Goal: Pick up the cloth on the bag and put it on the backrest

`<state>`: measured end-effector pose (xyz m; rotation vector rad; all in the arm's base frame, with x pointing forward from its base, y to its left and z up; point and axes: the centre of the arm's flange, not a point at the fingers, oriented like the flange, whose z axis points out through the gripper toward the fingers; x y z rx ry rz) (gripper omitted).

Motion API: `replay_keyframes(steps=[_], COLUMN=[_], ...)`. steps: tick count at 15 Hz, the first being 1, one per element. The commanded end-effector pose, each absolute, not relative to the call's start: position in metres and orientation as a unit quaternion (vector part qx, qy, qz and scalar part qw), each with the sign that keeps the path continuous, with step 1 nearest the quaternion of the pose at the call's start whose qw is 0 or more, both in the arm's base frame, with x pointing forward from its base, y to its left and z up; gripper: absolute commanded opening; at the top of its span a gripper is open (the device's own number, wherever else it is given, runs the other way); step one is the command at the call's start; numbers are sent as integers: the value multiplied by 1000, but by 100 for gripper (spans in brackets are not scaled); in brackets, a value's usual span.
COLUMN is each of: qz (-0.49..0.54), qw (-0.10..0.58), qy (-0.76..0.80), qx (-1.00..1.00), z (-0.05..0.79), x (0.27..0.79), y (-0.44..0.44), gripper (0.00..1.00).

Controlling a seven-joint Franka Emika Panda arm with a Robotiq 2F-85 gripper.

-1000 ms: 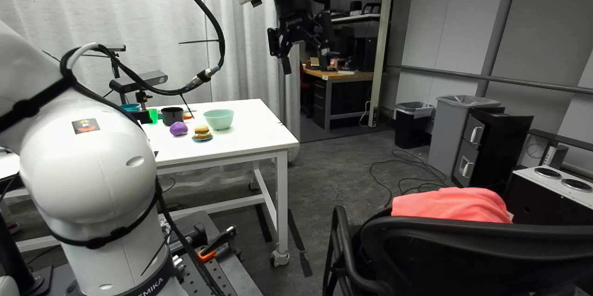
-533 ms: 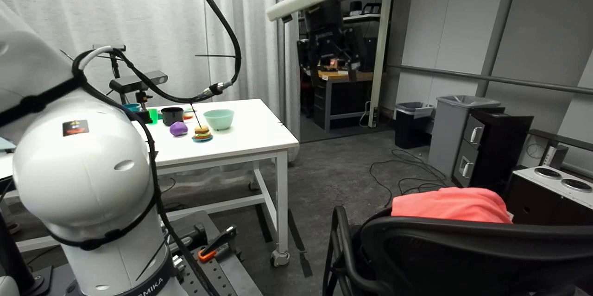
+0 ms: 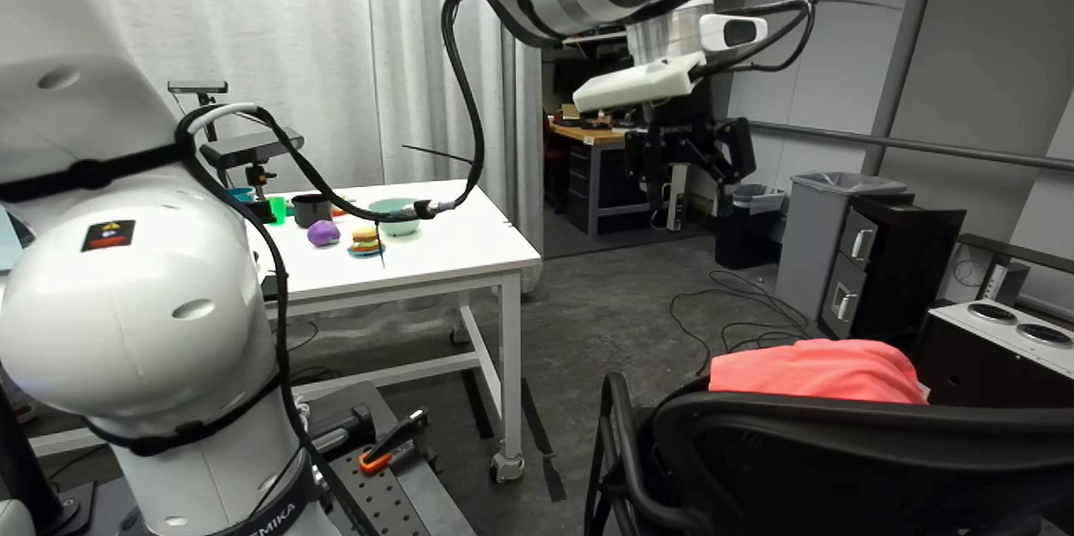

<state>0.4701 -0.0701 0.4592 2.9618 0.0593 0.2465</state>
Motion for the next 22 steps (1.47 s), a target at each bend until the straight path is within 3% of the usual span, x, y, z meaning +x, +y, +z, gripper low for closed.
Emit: replay_keyframes(steps=[1,22], qz=[84,24], qw=[91,130], qy=[-24,-175], qx=[992,976], z=[433,329], x=[502,514], y=[-82,-137], gripper=[100,100])
